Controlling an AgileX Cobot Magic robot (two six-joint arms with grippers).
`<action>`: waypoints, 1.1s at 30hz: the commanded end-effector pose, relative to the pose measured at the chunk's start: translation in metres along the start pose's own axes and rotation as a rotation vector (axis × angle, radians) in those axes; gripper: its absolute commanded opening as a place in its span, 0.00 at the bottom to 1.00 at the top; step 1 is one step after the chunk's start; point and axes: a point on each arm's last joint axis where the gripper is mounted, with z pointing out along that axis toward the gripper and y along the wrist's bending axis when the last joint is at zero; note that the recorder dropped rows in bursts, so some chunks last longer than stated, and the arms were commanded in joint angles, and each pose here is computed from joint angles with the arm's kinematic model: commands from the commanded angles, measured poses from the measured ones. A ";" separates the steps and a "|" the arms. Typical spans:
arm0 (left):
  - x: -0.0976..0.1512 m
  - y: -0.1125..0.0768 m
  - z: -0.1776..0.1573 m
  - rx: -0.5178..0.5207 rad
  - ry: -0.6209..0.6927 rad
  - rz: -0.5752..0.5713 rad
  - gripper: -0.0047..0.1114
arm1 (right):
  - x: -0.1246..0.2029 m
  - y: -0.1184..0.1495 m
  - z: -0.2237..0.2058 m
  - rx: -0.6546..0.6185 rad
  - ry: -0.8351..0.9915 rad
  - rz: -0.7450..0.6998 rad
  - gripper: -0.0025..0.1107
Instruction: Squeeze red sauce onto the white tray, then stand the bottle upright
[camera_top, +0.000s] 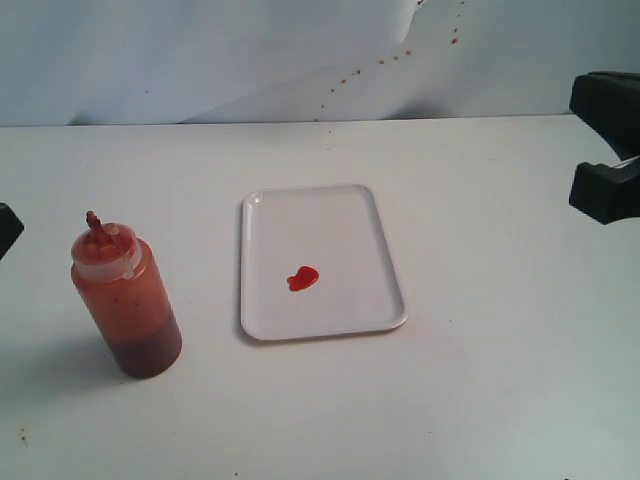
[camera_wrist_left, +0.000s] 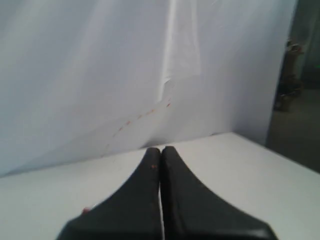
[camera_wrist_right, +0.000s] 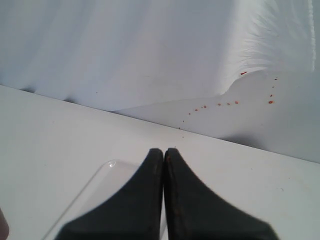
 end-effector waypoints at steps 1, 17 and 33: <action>-0.013 -0.016 -0.003 0.173 -0.157 0.018 0.04 | 0.001 -0.001 -0.001 0.007 0.003 0.005 0.02; -0.014 -0.017 -0.004 0.176 -0.176 0.123 0.04 | 0.001 -0.001 -0.001 0.007 0.003 0.005 0.02; -0.005 -0.001 -0.029 -0.082 -0.011 0.141 0.04 | 0.001 -0.001 -0.001 0.007 0.003 0.005 0.02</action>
